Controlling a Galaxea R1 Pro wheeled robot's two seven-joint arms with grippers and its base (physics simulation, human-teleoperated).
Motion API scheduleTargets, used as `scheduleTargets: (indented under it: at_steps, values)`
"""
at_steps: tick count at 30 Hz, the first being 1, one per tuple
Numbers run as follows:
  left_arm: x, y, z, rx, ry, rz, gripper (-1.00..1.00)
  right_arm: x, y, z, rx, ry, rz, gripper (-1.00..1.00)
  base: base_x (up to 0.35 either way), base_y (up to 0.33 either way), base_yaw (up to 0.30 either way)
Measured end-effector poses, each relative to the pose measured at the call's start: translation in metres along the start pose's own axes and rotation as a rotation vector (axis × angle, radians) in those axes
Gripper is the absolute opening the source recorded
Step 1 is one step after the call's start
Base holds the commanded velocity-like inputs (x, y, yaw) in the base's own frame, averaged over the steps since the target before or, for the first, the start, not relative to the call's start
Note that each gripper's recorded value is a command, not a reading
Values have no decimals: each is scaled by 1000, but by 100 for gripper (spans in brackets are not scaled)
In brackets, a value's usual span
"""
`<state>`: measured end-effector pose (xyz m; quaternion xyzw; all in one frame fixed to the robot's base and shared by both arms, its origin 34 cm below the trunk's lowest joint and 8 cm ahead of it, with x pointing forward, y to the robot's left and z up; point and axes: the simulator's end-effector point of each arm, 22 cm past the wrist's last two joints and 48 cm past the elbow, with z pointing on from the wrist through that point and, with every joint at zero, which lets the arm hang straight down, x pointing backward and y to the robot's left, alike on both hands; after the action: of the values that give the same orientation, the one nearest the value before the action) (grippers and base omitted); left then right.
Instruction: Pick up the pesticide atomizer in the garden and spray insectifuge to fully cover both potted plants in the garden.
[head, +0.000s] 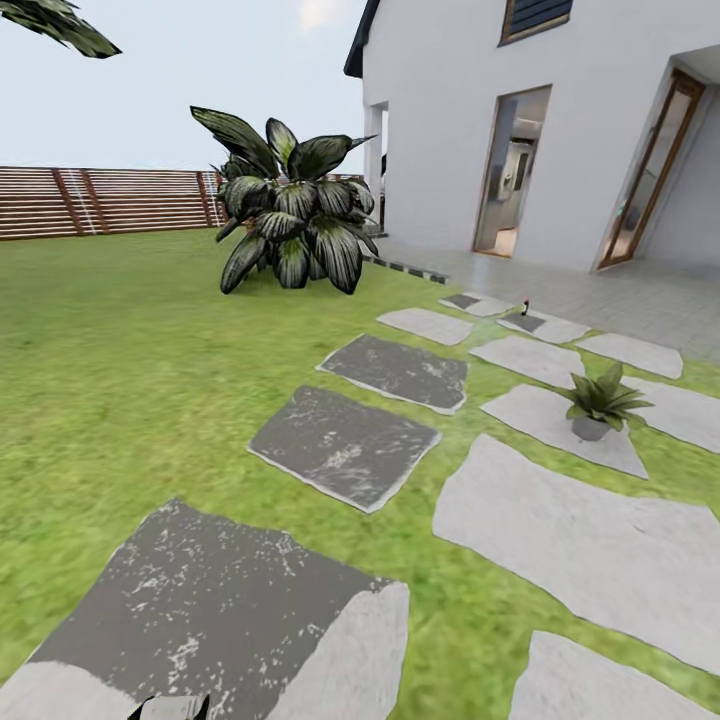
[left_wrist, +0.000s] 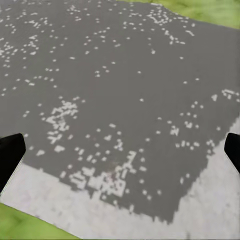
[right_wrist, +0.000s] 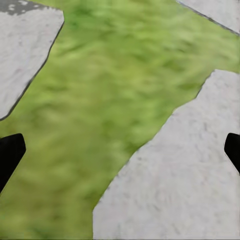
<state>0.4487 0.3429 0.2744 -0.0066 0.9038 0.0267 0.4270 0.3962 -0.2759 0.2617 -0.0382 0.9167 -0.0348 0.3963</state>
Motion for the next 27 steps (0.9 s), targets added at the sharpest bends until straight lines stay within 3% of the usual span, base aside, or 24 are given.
scheduleTargets:
  at_steps: [27]
  values:
    - [0,0,0,0,0,0,100,0,0,0,0,2,0,100,338,0,0]
